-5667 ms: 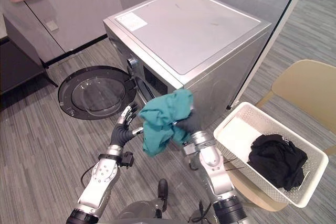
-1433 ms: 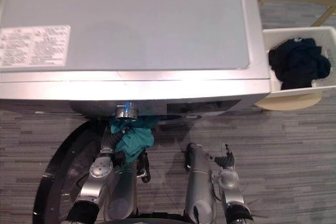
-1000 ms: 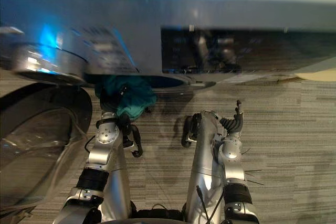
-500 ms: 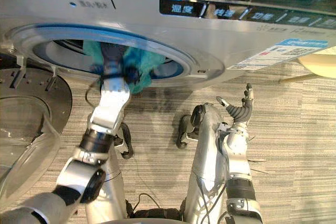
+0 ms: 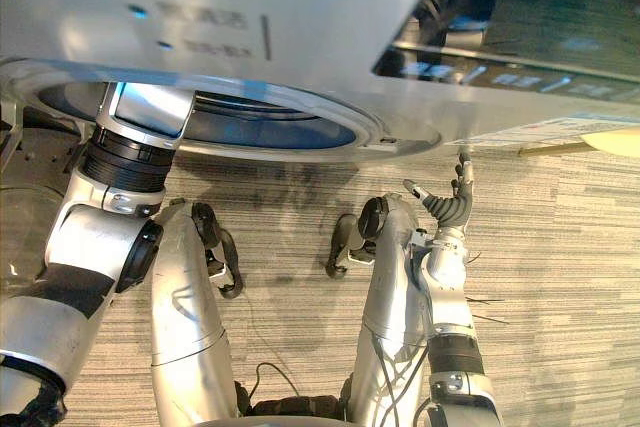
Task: Pick up the laundry basket with both hands and put the clothes into the washing machine.
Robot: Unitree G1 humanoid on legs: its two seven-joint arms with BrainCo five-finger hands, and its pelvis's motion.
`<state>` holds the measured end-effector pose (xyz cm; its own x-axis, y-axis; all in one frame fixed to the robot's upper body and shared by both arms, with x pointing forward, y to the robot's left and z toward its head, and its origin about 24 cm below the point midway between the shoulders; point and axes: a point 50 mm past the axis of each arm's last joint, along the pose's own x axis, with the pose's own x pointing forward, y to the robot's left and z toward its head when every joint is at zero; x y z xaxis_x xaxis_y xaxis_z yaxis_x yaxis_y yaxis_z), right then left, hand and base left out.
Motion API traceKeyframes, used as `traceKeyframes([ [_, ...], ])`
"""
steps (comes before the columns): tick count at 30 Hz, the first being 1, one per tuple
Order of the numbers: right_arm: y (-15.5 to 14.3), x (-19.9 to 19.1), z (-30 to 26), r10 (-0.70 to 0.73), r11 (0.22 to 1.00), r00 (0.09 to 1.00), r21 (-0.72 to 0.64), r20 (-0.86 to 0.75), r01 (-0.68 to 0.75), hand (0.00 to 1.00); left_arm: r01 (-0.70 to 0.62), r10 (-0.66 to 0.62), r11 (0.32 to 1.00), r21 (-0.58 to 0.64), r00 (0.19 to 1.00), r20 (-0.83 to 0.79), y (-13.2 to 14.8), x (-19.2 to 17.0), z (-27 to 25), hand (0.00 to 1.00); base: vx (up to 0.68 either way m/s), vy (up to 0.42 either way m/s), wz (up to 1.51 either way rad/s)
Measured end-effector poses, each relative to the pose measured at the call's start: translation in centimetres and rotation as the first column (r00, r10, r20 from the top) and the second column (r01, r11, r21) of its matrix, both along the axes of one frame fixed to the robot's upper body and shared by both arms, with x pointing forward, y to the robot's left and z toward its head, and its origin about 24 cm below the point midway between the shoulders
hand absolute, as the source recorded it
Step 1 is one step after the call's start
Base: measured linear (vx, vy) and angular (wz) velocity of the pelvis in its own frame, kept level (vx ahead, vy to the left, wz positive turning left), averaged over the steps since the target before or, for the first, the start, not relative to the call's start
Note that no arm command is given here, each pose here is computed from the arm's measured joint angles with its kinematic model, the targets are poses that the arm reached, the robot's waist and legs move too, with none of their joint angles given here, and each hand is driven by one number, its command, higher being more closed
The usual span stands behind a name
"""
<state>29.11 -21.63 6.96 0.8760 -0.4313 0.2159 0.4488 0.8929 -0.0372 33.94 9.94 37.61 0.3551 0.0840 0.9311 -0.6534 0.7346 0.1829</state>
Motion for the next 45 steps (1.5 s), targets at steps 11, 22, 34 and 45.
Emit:
traceKeyframes([
  [11, -0.2, 1.3, -2.8, 0.081, 0.995, 0.986, 0.07, -0.146, -0.071, 0.0, -0.008, 0.024, 1.0, 0.027, 0.721, -0.693, 4.2, 6.2, -15.4, 0.0, 0.01, -0.039, 0.08],
  [22, 0.7, -2.2, -10.8, 0.084, 0.982, 0.876, 0.186, -0.475, 0.007, 0.0, -0.056, -0.286, 0.935, -0.351, 0.469, -0.836, 4.9, 1.7, -29.9, 0.0, 0.06, -0.084, 0.07],
  [34, 0.1, -14.4, -19.8, 0.051, 0.955, 0.567, 0.207, -0.822, 0.213, 0.0, -0.417, -0.487, 0.813, -0.405, -0.107, -0.867, 7.6, -16.0, -48.3, 0.0, 0.13, -0.009, -0.04],
  [45, -0.5, -18.7, -21.9, 0.114, 0.913, 0.45, 0.272, -0.886, 0.304, 0.0, -0.384, -0.388, 0.894, -0.229, -0.413, -0.824, 7.9, -20.3, -52.2, 0.0, 0.11, 0.082, -0.47],
])
